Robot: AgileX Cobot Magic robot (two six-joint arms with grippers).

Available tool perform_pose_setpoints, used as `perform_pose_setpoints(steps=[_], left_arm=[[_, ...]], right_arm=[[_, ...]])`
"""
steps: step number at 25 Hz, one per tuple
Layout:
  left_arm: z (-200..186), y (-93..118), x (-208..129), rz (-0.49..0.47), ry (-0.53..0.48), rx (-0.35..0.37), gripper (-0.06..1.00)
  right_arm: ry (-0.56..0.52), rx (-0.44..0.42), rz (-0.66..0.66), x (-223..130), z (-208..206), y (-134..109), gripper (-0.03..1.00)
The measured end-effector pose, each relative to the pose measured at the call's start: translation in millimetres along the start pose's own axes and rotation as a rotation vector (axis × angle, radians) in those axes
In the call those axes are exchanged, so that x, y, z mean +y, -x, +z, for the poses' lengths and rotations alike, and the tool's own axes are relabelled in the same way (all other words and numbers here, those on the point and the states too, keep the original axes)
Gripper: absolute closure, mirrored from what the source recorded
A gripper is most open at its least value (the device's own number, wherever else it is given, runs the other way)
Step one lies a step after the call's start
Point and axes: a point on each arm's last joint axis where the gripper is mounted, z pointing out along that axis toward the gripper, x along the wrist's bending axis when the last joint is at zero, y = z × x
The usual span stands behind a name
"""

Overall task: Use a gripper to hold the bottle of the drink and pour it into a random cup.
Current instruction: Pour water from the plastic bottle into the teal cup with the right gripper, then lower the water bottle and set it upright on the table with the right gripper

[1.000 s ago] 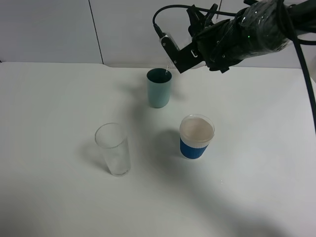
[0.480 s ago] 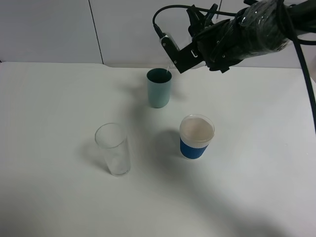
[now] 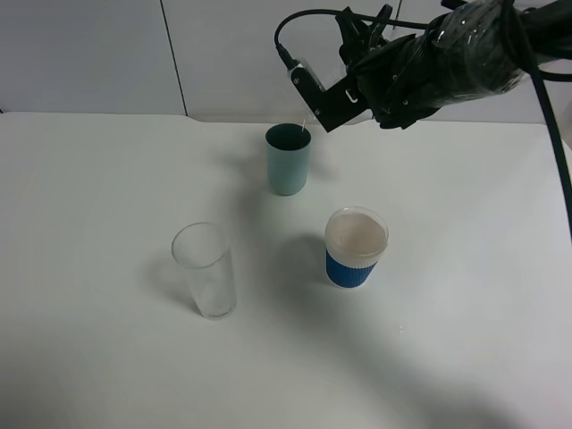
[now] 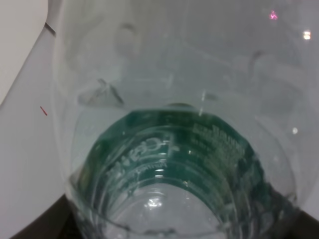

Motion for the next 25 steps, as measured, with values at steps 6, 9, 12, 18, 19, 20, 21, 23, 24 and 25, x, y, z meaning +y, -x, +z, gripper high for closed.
perform_pose_setpoints(steps=[6, 9, 12, 18, 19, 20, 21, 23, 24, 25], left_arm=[[0, 0, 0, 0.0, 0.0, 0.0, -0.04], [0, 0, 0, 0.0, 0.0, 0.0, -0.04], [0, 0, 0, 0.0, 0.0, 0.0, -0.04], [0, 0, 0, 0.0, 0.0, 0.0, -0.04], [0, 0, 0, 0.0, 0.0, 0.0, -0.04], [0, 0, 0, 0.0, 0.0, 0.0, -0.04], [0, 0, 0, 0.0, 0.0, 0.0, -0.04], [0, 0, 0, 0.0, 0.0, 0.0, -0.04], [0, 0, 0, 0.0, 0.0, 0.0, -0.04], [0, 0, 0, 0.0, 0.0, 0.0, -0.04]], right_arm=[[0.0, 0.002, 0.069, 0, 0, 0, 0.44], [0.013, 0.027, 0.255, 0, 1, 1, 0.44], [0.017, 0.069, 0.475, -2, 3, -2, 0.44], [0.062, 0.143, 0.905, -9, 3, -2, 0.44], [0.087, 0.145, 0.971, -12, 1, 2, 0.44], [0.112, 0.148, 1.042, -15, -2, 5, 0.44], [0.13, 0.148, 1.116, -21, -5, 10, 0.44], [0.173, 0.145, 1.246, -36, -11, 18, 0.44], [0.188, 0.148, 1.305, -42, -14, 21, 0.44], [0.195, 0.147, 1.363, -50, -17, 24, 0.44]])
